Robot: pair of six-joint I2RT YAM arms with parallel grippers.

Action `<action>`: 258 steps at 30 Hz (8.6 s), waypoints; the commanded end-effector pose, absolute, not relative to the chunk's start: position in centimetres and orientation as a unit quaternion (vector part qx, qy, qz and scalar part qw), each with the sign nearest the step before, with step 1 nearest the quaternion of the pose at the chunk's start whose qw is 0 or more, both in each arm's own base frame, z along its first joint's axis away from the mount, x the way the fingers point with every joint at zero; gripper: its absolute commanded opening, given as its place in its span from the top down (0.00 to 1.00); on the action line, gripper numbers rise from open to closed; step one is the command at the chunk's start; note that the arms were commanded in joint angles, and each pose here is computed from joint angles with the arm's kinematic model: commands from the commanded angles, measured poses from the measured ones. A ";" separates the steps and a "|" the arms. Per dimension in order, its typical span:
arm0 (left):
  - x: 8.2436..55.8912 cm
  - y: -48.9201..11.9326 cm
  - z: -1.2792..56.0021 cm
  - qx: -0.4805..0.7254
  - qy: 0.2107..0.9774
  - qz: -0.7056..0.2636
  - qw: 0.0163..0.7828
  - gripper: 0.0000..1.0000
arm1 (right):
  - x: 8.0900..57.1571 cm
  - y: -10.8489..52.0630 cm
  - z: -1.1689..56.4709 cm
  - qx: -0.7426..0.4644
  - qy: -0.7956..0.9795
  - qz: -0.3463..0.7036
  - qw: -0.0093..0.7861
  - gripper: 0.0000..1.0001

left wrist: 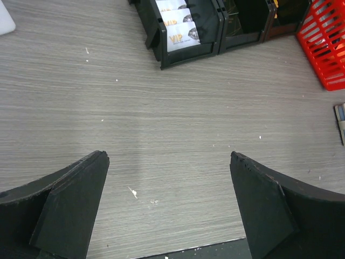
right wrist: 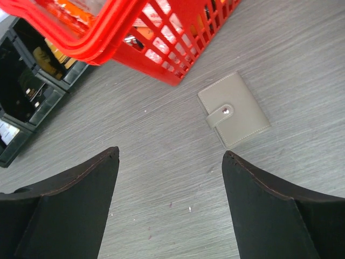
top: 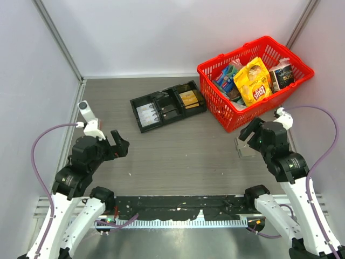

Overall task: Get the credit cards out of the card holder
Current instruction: Move the card holder to the center of the board, then open the card holder at the center of the board.

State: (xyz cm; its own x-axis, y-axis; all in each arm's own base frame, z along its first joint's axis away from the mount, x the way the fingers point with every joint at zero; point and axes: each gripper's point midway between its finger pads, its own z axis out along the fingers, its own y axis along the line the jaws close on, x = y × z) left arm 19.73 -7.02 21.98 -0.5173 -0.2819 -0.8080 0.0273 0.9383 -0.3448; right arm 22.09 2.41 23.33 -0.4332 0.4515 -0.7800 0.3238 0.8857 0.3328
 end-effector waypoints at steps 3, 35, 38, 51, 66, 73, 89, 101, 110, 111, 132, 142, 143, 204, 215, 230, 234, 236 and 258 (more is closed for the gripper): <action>20.2 -6.1 24.8 -0.085 0.827 -0.137 0.538 0.00 | 22.0 0.9 21.9 0.310 0.820 0.047 0.479 0.18; 19.1 -8.9 23.1 0.002 0.828 -0.166 0.536 0.00 | 29.2 -6.8 7.5 0.430 0.841 0.096 0.314 0.31; 19.2 -9.0 23.0 0.004 0.829 -0.167 0.533 0.00 | 28.7 -6.5 6.4 0.421 0.851 0.097 0.298 0.33; 19.2 -9.4 22.8 0.008 0.832 -0.174 0.527 0.00 | 24.9 2.0 1.5 0.317 0.915 0.116 0.222 0.49; 19.2 -9.5 22.8 0.010 0.831 -0.176 0.527 0.00 | 22.0 16.1 0.2 0.241 0.931 0.161 0.221 0.68; 19.2 -9.9 22.6 0.008 0.834 -0.184 0.520 0.00 | 23.6 24.9 3.1 0.125 0.945 0.166 0.251 0.63; 20.5 -17.6 17.5 -0.005 0.896 -0.277 0.346 0.11 | 23.1 24.5 2.9 0.118 0.928 0.271 0.225 0.38; 22.8 -22.8 12.2 -0.020 0.925 -0.270 0.269 0.15 | 21.5 25.7 -0.4 0.094 0.931 0.315 0.161 0.53; 24.1 -25.4 9.0 0.009 0.951 -0.209 0.229 0.24 | 21.2 25.2 -2.3 0.084 0.937 0.313 0.133 0.70; 24.4 -25.4 8.9 0.011 0.952 -0.192 0.236 0.24 | 21.2 25.3 -2.3 0.081 0.936 0.317 0.132 0.72; 25.3 -28.9 5.4 0.118 0.967 -0.014 0.225 0.54 | 21.0 25.7 -2.4 0.067 0.936 0.325 0.121 0.95; 24.8 -28.9 2.8 0.144 0.967 0.032 0.205 0.53 | 21.2 25.8 -2.4 0.065 0.936 0.325 0.119 0.95; 24.7 -28.9 2.6 0.147 0.967 0.037 0.203 0.53 | 21.1 25.8 -2.5 0.062 0.937 0.323 0.119 0.95; 21.4 -23.5 3.1 -0.141 0.927 -0.300 0.172 1.00 | 23.2 30.8 5.9 -0.181 0.938 -0.027 0.295 0.26; 21.1 -23.2 3.3 -0.135 0.928 -0.300 0.177 1.00 | 22.9 31.2 5.5 -0.187 0.935 -0.045 0.297 0.26; 20.0 -21.3 2.2 -0.127 0.943 -0.255 0.172 1.00 | 24.7 28.5 9.2 -0.176 0.925 -0.075 0.327 0.26; 19.7 -20.6 1.8 -0.128 0.946 -0.241 0.175 1.00 | 25.3 26.8 9.5 -0.158 0.932 -0.061 0.319 0.27; 19.6 -20.3 1.7 -0.128 0.948 -0.234 0.175 1.00 | 25.6 25.8 9.1 -0.148 0.936 -0.057 0.313 0.27; 19.7 -19.7 1.5 -0.130 0.951 -0.218 0.177 1.00 | 26.1 27.5 10.8 -0.119 0.937 0.096 0.315 0.29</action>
